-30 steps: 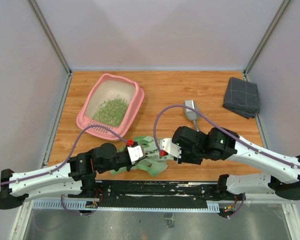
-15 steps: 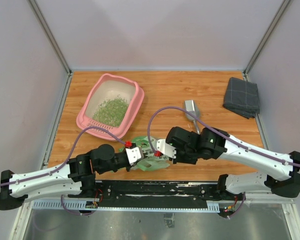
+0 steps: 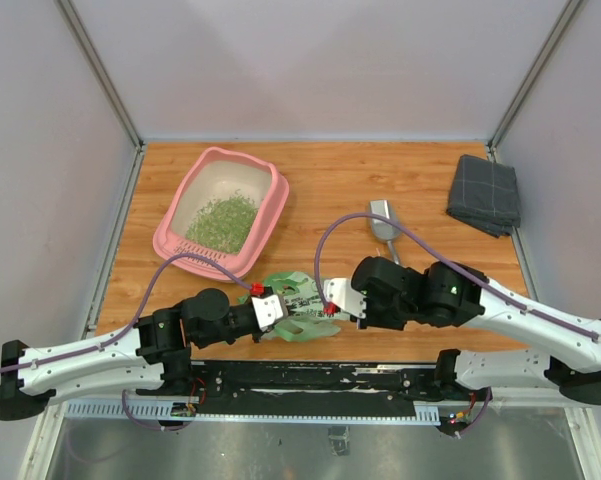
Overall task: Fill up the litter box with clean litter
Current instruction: Clamp the cat litter bag at the center of the board.
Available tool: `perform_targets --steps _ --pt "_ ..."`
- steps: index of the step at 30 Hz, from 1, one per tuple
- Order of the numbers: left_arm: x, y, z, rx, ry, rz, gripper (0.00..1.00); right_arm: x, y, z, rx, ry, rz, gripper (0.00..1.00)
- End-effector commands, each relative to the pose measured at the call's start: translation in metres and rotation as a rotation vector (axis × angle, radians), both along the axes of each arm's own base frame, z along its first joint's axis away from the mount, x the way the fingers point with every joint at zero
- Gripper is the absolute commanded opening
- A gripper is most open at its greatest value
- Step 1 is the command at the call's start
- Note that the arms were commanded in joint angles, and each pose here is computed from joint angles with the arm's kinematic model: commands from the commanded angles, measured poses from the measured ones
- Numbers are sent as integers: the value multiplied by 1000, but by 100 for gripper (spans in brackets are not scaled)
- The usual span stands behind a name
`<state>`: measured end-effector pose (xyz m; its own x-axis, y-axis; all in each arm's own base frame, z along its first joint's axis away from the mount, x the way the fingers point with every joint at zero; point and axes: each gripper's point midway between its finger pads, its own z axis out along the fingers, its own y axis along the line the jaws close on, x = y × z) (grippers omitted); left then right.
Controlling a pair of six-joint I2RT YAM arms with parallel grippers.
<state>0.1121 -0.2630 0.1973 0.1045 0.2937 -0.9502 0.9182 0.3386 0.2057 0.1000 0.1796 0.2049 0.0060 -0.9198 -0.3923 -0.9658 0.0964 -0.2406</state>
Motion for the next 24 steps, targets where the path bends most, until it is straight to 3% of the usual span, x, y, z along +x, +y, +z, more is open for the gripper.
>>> perform_targets --steps 1,11,24 --pt "5 -8 62 -209 -71 18 0 6 -1 -6 -20 -71 8 1" --pt "1 -8 89 -312 -40 15 0 13 7 2 6 -205 -6 1" --pt "3 -6 84 -305 -62 25 0 -1 19 7 73 -161 21 1"
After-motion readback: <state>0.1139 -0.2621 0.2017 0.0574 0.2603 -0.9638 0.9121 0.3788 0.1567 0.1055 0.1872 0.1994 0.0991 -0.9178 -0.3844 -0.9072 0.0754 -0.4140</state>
